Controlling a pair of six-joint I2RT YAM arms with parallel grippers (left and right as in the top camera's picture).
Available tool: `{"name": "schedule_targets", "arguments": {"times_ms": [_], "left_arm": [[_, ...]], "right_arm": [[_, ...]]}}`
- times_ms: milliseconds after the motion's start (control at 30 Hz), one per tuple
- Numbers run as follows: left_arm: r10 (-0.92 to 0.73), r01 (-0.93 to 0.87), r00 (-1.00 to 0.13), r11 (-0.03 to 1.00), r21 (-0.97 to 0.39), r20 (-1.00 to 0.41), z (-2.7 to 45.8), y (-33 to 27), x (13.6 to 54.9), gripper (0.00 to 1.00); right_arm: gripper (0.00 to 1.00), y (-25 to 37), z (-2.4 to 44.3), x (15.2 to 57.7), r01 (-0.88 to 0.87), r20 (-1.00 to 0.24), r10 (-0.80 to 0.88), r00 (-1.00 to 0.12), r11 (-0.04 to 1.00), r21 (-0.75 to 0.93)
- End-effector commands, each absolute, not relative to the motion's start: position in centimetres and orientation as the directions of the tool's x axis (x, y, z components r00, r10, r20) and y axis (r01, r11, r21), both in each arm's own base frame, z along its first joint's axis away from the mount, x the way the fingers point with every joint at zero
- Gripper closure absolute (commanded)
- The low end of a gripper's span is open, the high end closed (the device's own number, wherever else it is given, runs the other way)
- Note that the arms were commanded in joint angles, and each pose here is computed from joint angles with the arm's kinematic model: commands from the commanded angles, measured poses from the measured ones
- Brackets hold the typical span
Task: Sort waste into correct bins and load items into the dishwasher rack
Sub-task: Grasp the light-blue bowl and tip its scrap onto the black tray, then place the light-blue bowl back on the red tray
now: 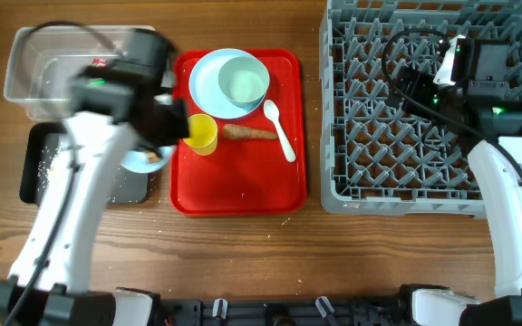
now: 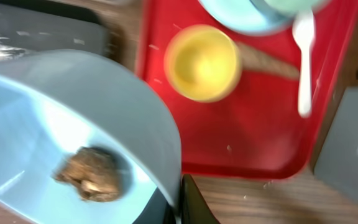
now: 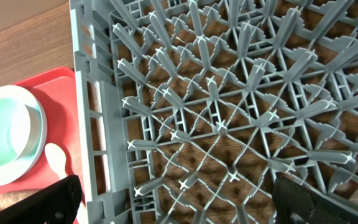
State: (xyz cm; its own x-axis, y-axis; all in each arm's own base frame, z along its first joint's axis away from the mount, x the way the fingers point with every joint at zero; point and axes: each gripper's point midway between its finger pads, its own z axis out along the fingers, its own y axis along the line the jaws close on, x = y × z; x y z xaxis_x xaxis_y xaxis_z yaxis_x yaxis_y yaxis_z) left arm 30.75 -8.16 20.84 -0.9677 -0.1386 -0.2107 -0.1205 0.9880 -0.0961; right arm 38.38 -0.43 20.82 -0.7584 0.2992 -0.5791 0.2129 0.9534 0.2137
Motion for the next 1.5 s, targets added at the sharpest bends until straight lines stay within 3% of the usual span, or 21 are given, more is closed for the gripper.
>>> {"name": "schedule_targets", "arguments": {"times_ms": [0,100,133,233,400,567,600,767,933,1000,1033,1100,1133,1233,1367,1467], "left_arm": [[-0.266,-0.194,-0.934,0.938,-0.286,-0.240,22.2,-1.5,32.8,0.96],[-0.374,-0.211,-0.895,0.836,-0.507,-0.242,21.9,2.3,35.0,0.96],[-0.429,-0.210,-0.874,0.759,-0.617,-0.230,21.4,4.5,35.9,0.96],[-0.528,-0.241,-0.836,0.598,-0.764,-0.149,19.1,9.0,36.5,0.96],[-0.645,-0.164,-0.763,0.122,-0.979,0.047,16.8,12.7,37.0,0.96],[-0.685,-0.112,-0.720,-0.043,-0.993,0.111,18.9,13.1,37.8,0.96],[-0.703,-0.051,-0.707,-0.057,-0.997,0.076,19.7,13.7,38.2,0.96],[-0.703,-0.088,-0.699,-0.097,-0.991,0.131,19.9,13.9,38.1,0.96],[-0.610,0.050,-0.784,0.125,-0.991,-0.117,24.8,8.4,36.8,0.96],[-0.453,0.165,-0.848,0.267,-0.949,-0.275,27.0,2.9,36.0,0.96],[-0.239,0.263,-0.897,0.387,-0.884,-0.372,27.2,-3.3,35.2,0.96],[-0.082,0.229,-0.944,0.531,-0.816,-0.319,24.9,-8.6,35.5,0.96],[-0.015,0.199,-0.960,0.666,-0.719,-0.280,22.5,-11.7,36.0,0.96],[0.161,0.304,-0.931,0.839,-0.451,-0.327,19.5,-18.9,35.5,0.96],[0.404,0.444,-0.857,0.894,-0.060,-0.320,15.7,-23.1,32.8,0.96],[0.446,0.453,-0.877,0.891,0.000,-0.177,11.1,-25.2,30.0,0.96]], "right_arm": [[0.01,-0.2,21.3,38.9,0.216,-0.583,0.318,-0.748,0.947,0.239],[0.00,-0.2,21.3,38.9,0.216,-0.583,0.318,-0.747,0.947,0.239],[0.00,-0.2,21.3,38.8,0.216,-0.583,0.318,-0.748,0.947,0.239],[0.00,-0.2,21.4,38.9,0.215,-0.584,0.317,-0.747,0.947,0.239],[0.00,-0.2,21.3,38.8,0.216,-0.583,0.318,-0.748,0.947,0.239],[0.01,-0.2,21.3,38.8,0.216,-0.582,0.318,-0.749,0.947,0.239],[0.00,-0.2,21.3,38.8,0.216,-0.582,0.317,-0.749,0.947,0.238],[0.00,-0.2,21.3,38.9,0.216,-0.583,0.318,-0.748,0.947,0.239],[0.00,-0.2,21.3,38.9,0.216,-0.584,0.318,-0.747,0.947,0.239],[0.00,-0.2,21.4,38.9,0.216,-0.584,0.318,-0.747,0.947,0.240],[0.00,-0.2,21.3,38.8,0.214,-0.579,0.318,-0.751,0.946,0.241],[0.00,-0.2,21.3,38.8,0.215,-0.578,0.318,-0.752,0.946,0.241],[0.00,-0.2,21.2,38.7,0.215,-0.575,0.317,-0.754,0.947,0.240],[0.00,-0.2,21.0,38.5,0.218,-0.568,0.318,-0.759,0.946,0.238],[0.00,-0.2,21.0,38.5,0.218,-0.567,0.318,-0.760,0.946,0.238],[0.00,-0.2,21.0,38.5,0.218,-0.566,0.317,-0.761,0.947,0.238]]}}
